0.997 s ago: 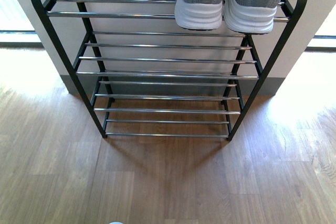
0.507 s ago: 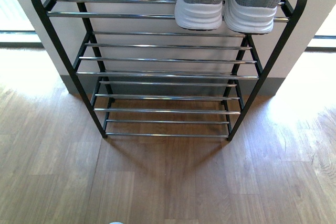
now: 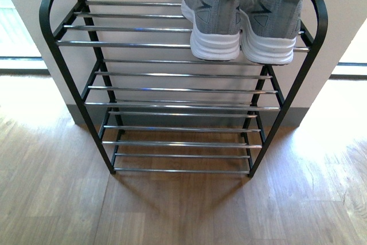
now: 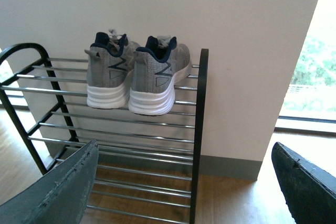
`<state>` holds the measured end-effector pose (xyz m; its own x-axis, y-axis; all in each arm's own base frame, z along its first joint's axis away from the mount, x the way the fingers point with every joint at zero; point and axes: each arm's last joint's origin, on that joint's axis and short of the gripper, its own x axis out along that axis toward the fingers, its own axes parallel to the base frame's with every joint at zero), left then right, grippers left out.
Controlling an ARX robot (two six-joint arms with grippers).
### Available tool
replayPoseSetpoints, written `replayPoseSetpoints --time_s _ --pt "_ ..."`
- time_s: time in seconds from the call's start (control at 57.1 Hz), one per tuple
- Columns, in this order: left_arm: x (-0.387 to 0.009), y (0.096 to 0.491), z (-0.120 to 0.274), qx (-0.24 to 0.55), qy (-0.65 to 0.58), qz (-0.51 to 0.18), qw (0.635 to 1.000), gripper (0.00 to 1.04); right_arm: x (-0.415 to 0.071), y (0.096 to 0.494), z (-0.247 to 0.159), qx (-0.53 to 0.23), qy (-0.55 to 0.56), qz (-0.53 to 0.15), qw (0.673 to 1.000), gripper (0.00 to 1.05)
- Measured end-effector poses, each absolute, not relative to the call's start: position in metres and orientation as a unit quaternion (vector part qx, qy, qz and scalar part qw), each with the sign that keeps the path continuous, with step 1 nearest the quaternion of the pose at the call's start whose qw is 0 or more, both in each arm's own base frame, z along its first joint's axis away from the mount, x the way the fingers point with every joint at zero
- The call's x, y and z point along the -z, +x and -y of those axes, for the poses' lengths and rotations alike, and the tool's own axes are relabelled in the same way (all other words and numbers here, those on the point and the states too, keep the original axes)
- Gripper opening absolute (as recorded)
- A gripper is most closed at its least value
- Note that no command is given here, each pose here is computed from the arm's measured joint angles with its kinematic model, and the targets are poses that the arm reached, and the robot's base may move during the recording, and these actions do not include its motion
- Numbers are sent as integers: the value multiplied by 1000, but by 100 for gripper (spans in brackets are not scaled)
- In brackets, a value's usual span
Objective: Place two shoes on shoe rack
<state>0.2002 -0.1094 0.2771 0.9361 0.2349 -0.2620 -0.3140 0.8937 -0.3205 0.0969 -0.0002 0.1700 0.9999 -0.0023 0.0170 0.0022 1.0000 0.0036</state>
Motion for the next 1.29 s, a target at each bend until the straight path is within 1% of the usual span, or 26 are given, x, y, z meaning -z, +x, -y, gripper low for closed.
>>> replayPoseSetpoints --time_s 0.158,0.297,0.35,0.385,0.402,0.42,0.438,0.455,0.525,0.595,0.647,0.665,0.717,0.752,0.787,1.12,1.19,1.295 --pt "-258 180 96 -148 -180 -107 967 95 -170 97 0 1 2 8 1000 96" --pt "-257 178 95 -146 -182 -106 967 95 -170 97 0 1 2 8 1000 96" --pt "-254 178 92 -87 -184 -87 975 88 -170 97 0 1 2 8 1000 96" --pt "-247 174 85 -30 -164 -53 985 79 -170 97 0 2 2 8 1000 96" --pt "-245 172 82 -14 -142 -39 989 75 -170 97 0 1 2 8 1000 96" --pt "-241 168 75 -1 -121 -18 993 69 -170 97 0 1 2 8 1000 96" --pt "-239 167 73 6 -102 -12 995 67 -170 97 0 1 2 8 1000 96" --pt "-238 166 71 7 -95 -8 995 65 -170 97 0 1 2 8 1000 96" --pt "-229 159 57 5 -52 0 999 50 -170 97 0 1 2 8 1000 96" --pt "-221 154 49 5 -31 -1 1000 39 -170 97 0 1 2 8 1000 96" --pt "-214 151 43 8 -19 -3 1000 29 -170 97 0 1 2 8 1000 96" --pt "-211 149 40 7 -16 -3 1000 23 -170 97 0 1 2 8 1000 96" --pt "-208 146 37 7 -12 -3 1000 16 -170 97 0 1 2 8 1000 96" --pt "-205 144 32 6 -10 -2 1000 7 -170 97 0 1 2 8 1000 96" --pt "-202 141 29 4 -9 -2 1000 1 -170 97 0 1 2 8 1000 96" --pt "-184 125 12 1 -5 -1 1000 1 -170 97 0 1 2 8 1000 96" --pt "-182 124 7 16 -5 -1 1000 1 -170 97 0 1 2 8 1000 96" --pt "-180 121 1 -2 -5 0 1000 1 -170 97 0 1 2 8 1000 96"
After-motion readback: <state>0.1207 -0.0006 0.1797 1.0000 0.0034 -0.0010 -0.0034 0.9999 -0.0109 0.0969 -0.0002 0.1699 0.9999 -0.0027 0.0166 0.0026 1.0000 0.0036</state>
